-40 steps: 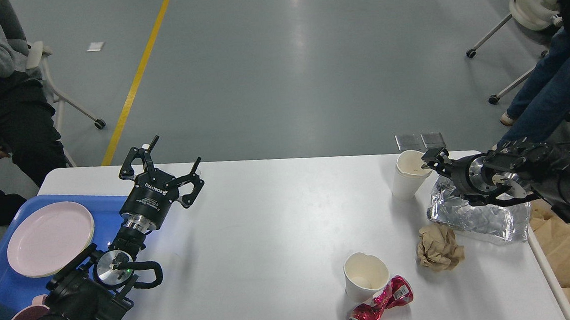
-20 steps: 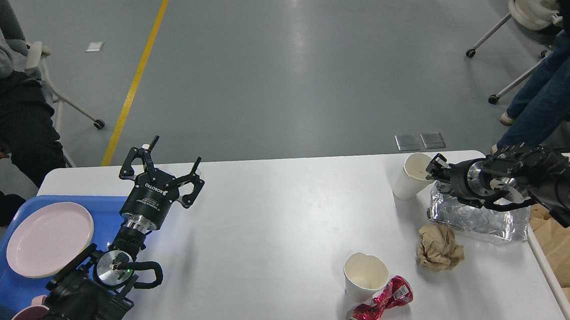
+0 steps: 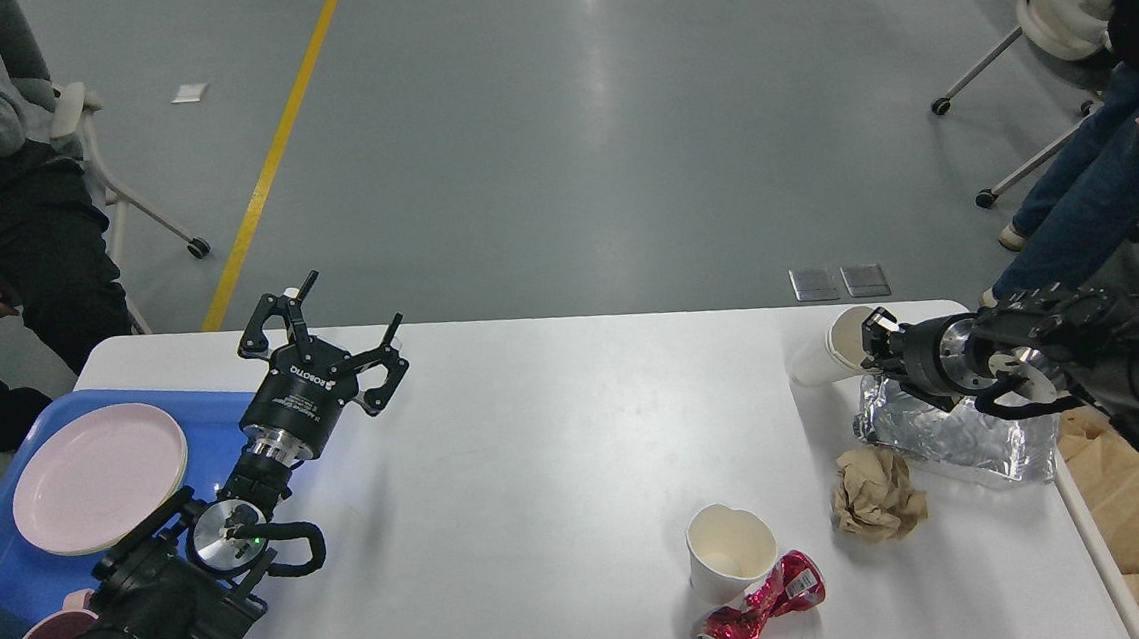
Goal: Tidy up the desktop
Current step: 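Lift the white paper cup and drop it into the white bin, then move the right gripper down to the crumpled foil wrapper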
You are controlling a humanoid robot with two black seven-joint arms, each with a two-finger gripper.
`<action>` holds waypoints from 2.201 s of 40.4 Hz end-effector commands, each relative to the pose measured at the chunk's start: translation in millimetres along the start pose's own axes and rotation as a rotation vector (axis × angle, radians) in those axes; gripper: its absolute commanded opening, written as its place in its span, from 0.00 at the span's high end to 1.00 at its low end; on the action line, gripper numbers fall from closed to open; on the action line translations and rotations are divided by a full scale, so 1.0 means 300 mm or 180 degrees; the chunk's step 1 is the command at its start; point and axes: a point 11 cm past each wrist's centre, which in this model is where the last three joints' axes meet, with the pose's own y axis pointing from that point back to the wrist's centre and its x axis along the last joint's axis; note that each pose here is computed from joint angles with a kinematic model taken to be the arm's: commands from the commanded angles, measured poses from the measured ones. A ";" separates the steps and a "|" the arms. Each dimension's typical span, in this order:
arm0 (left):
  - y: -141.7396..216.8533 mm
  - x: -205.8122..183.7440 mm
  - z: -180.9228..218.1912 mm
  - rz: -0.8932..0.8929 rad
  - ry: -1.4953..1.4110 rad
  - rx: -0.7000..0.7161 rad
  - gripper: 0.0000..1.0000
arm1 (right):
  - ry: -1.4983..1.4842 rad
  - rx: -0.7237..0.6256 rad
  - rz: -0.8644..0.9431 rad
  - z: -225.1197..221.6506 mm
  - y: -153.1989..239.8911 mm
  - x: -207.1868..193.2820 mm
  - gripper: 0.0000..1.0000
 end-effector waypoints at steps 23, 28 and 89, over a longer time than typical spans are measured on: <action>0.000 0.000 0.002 -0.0004 -0.0002 -0.0001 0.03 | 0.1572 0.0861 -0.0903 -0.582 0.747 0.107 1.00; 0.000 0.001 0.002 0.0001 -0.0003 -0.0001 0.03 | 0.2123 0.0820 -0.1237 -0.645 0.825 -0.092 1.00; 0.001 0.001 -0.001 0.0004 0.0000 0.0000 0.03 | 0.0649 -0.1727 0.1408 0.796 0.220 0.381 0.00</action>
